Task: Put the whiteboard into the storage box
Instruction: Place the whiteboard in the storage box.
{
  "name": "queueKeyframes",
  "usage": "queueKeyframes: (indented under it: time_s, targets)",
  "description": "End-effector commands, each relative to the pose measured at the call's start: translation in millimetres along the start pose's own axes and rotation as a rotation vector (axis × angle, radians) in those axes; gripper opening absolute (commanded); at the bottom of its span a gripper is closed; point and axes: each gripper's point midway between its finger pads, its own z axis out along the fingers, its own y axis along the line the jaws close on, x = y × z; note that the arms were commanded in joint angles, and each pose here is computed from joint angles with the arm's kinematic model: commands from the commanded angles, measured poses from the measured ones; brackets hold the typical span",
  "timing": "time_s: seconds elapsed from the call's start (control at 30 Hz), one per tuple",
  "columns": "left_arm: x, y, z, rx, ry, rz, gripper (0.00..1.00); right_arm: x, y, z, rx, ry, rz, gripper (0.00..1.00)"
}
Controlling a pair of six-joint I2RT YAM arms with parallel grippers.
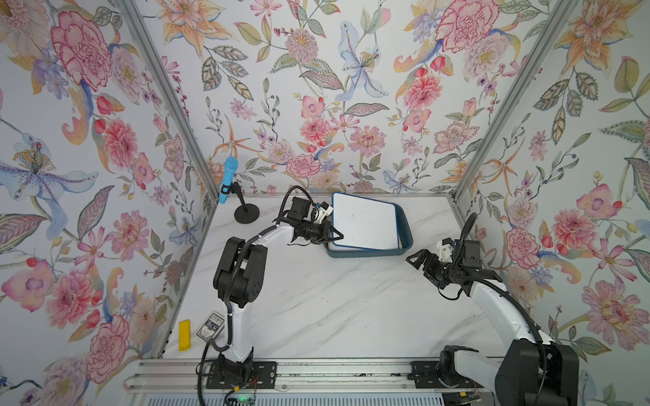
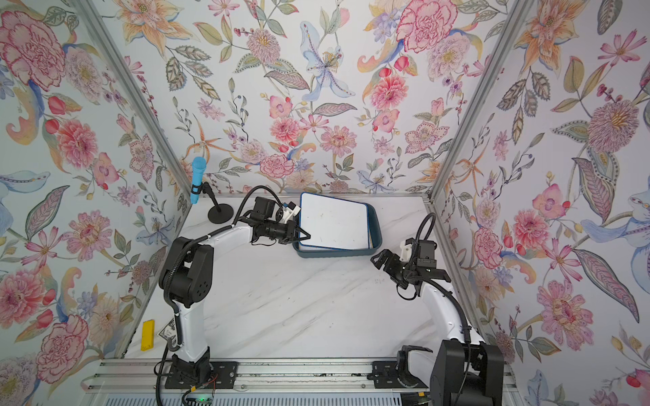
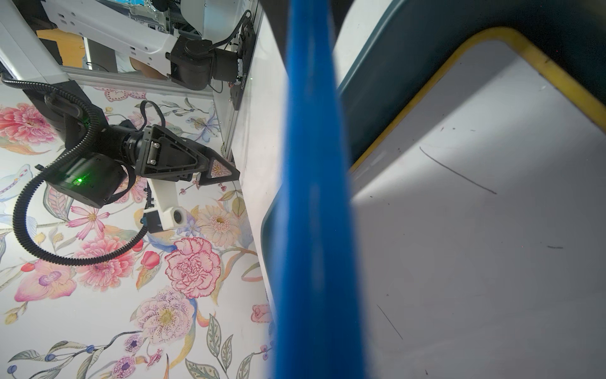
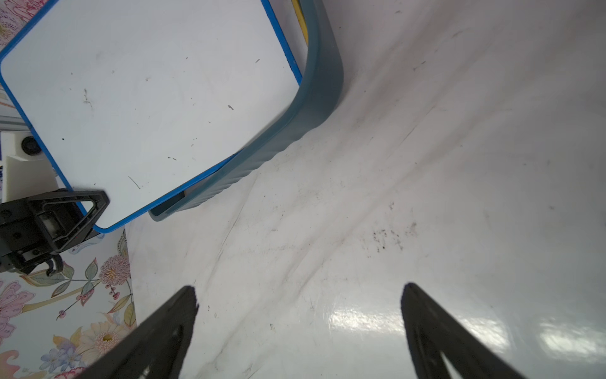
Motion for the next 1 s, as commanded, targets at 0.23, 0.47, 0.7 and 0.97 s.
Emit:
queueKeyframes:
  time_s: [0.23,0.47,0.7,0.97]
  targets:
    - [19.2,21.0,17.2,0.049,0.046,-0.208,0.0,-8.3,4.4,4.6,0.017,-0.021,-0.034,0.97]
    - [2.3,1.8,13.7,0.126,-0.021,-0.284,0.0,-2.1,5.6,11.1,0.021,-0.007,-0.033,0.97]
    - [1.1,28.1,20.7,-0.008,0.016,-0.296,0.01,3.2,8.0,12.6,0.017,0.002,-0.044,0.97]
    - [-4.9,53.0,20.9,-0.2,0.089,-0.28,0.15,1.7,7.0,11.7,0.024,-0.006,-0.051,0.97]
